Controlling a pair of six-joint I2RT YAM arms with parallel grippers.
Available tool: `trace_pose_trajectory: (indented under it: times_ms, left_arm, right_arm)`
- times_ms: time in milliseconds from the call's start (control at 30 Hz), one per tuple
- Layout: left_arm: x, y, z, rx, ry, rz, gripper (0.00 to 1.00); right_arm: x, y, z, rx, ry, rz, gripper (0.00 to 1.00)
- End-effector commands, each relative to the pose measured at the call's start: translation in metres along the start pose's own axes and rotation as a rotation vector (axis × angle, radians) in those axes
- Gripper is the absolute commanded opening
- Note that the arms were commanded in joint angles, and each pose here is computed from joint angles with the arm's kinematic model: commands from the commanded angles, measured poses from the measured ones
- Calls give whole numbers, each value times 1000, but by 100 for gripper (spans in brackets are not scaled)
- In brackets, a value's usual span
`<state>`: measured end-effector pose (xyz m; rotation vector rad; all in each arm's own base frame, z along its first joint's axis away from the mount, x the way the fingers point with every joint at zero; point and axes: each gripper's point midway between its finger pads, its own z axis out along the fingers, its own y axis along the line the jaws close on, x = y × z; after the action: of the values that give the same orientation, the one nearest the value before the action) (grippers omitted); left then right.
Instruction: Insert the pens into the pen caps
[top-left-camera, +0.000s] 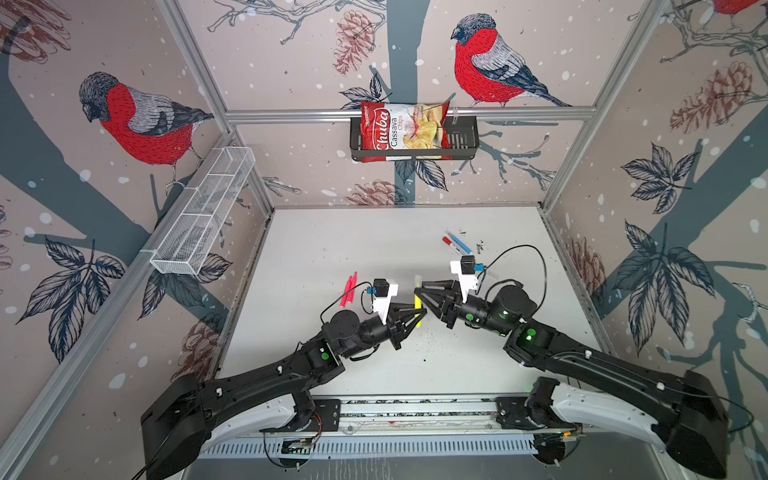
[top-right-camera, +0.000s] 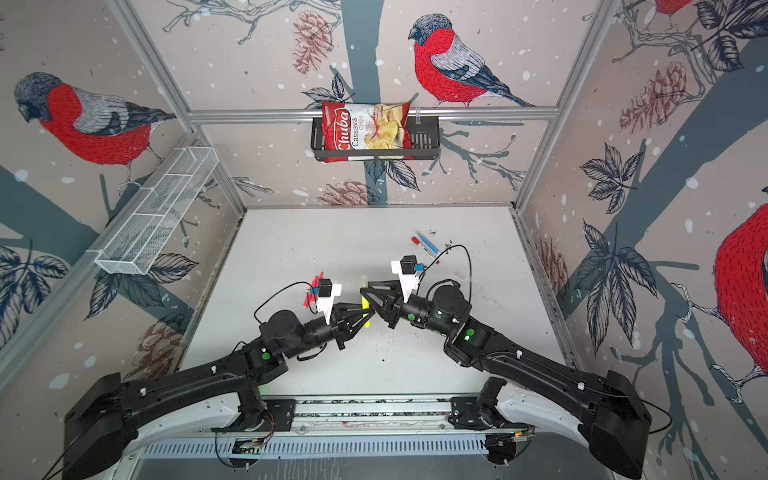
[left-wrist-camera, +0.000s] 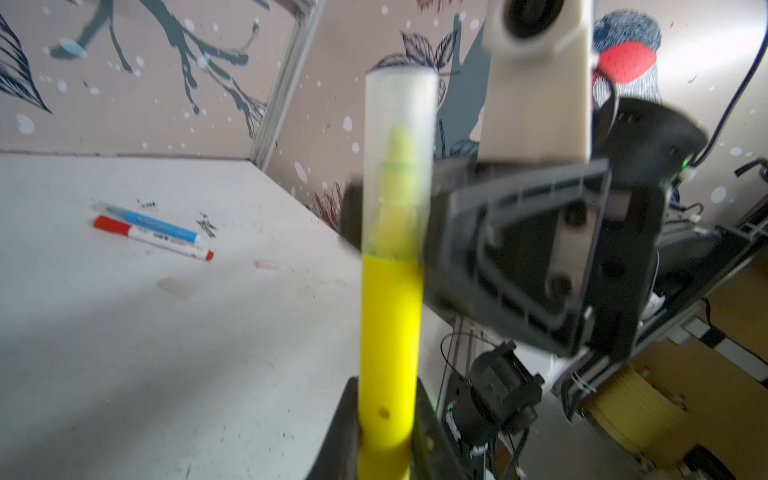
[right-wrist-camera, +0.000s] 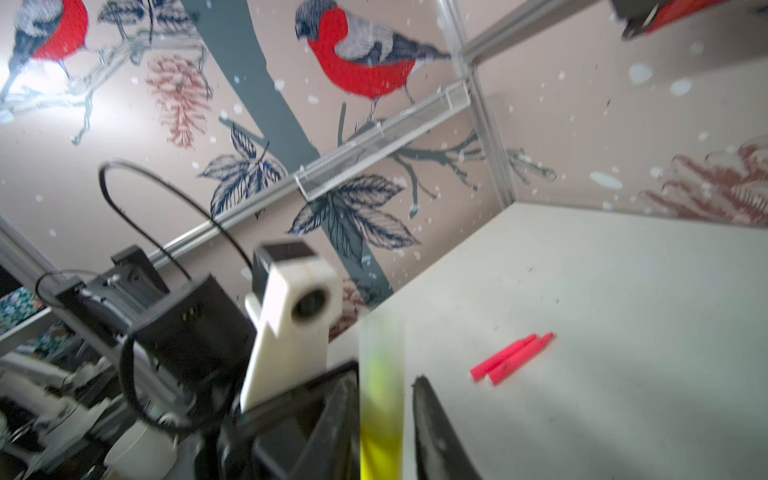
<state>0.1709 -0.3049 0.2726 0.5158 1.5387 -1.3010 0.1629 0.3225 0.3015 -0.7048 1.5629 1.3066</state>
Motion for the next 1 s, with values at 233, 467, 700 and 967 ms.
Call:
trace_pose_trajectory:
  times_ms: [233, 467, 700, 967]
  left_arm:
    - [-31, -9, -11, 26, -148, 22, 0]
    - [-30, -7, -10, 19, -145, 28, 0]
    - [-25, -5, -3, 13, -119, 37, 0]
    - [-15, 1, 1, -1, -85, 36, 0]
  right_arm:
    - [-26, 3, -32, -30, 2, -30, 47]
    - [-22, -2, -33, -18, 23, -17, 50]
    - [-19, 0, -21, -45, 66, -21, 54]
    - [-9, 2, -6, -68, 119, -31, 53]
